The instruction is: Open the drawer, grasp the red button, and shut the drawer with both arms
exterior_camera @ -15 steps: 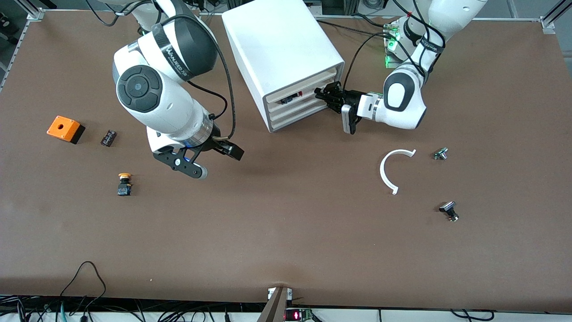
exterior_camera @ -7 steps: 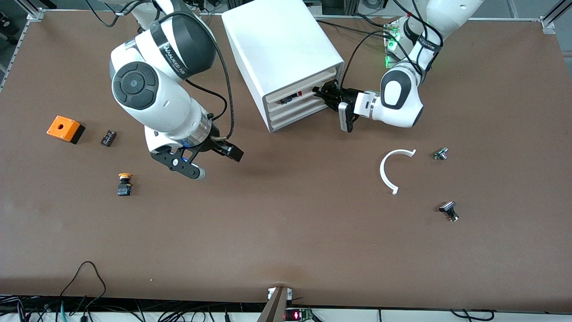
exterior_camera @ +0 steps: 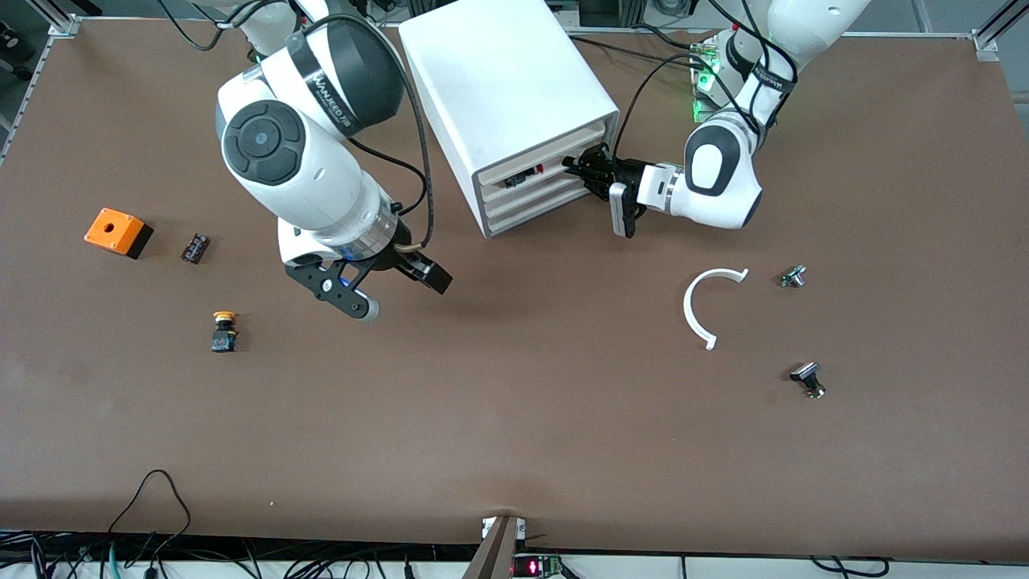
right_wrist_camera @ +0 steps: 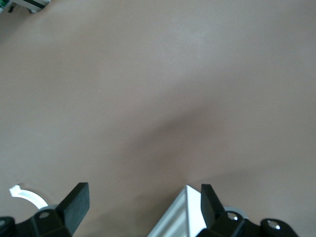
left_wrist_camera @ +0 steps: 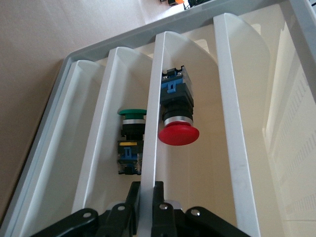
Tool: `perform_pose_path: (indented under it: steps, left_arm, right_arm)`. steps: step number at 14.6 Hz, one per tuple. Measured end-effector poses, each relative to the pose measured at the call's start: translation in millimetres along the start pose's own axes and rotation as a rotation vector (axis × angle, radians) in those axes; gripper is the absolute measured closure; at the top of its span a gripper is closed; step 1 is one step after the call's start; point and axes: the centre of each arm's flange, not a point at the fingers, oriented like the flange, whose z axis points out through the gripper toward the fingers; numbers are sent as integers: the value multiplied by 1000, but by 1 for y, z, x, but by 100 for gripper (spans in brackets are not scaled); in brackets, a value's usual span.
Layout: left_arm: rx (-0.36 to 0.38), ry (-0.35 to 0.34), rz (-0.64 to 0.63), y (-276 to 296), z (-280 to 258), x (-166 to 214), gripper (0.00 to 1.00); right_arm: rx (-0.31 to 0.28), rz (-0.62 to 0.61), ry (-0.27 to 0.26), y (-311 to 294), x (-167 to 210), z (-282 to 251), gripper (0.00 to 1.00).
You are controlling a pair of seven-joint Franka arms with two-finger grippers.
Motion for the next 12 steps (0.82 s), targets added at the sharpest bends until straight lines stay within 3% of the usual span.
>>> perform_pose_path:
  steps: [6, 12]
  left_arm:
    - [21, 48, 6, -5, -22, 8, 87]
    - [74, 67, 47, -17, -66, 26, 87]
  right_arm:
    - [56, 31, 33, -16, -11, 3, 0]
    - [79, 164, 26, -40, -35, 27, 0]
